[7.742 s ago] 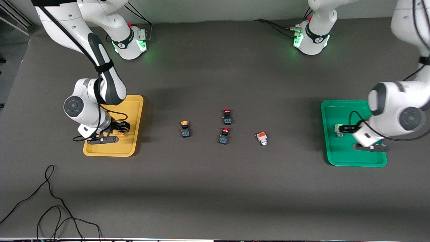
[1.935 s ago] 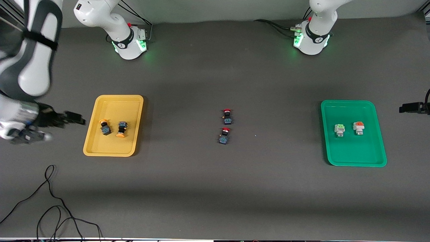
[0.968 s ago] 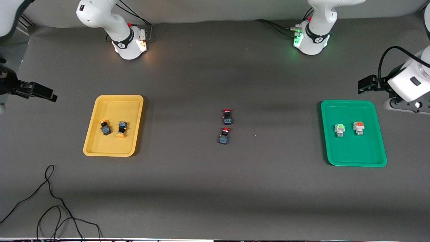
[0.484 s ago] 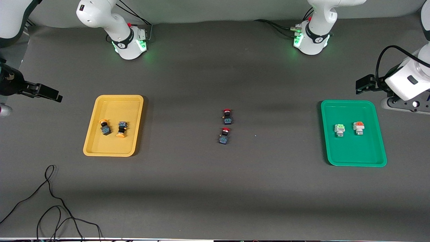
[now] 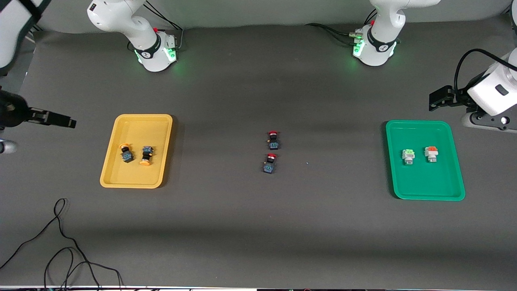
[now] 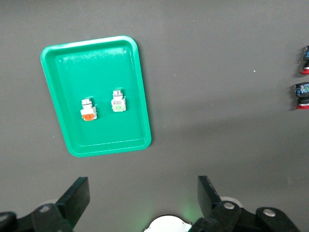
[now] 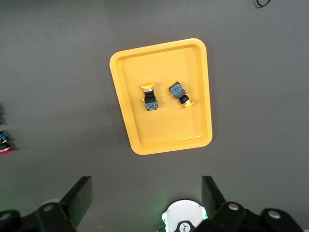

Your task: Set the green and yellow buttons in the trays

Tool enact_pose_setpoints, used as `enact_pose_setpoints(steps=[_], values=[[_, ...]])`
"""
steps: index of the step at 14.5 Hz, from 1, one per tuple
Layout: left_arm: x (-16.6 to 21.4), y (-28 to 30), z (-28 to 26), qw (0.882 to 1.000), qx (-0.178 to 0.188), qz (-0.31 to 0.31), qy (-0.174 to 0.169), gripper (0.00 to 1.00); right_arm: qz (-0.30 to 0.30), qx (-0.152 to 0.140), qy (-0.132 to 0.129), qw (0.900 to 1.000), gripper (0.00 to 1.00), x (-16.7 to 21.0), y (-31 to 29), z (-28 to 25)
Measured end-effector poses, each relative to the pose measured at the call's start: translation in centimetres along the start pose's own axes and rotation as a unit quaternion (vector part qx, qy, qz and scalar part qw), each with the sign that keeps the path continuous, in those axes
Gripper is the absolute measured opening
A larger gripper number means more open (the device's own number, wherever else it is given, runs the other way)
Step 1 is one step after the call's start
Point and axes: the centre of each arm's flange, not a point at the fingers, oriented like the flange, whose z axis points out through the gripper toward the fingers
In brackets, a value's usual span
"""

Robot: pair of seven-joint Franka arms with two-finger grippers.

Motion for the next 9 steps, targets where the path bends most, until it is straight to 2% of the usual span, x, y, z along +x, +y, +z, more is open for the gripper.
enact_pose_setpoints(steps=[4,9], values=[[0.0,0.0,0.0,1.000,0.000,0.000,-0.001,1.00,-0.017,-0.010,-0.019,1.000,1.00,0.3,2.1,-0.1],[0.0,0.1,0.1,1.000,-0.002,0.000,-0.002,1.00,-0.044,-0.011,-0.016,0.999,1.00,-1.5,2.7,-1.5]])
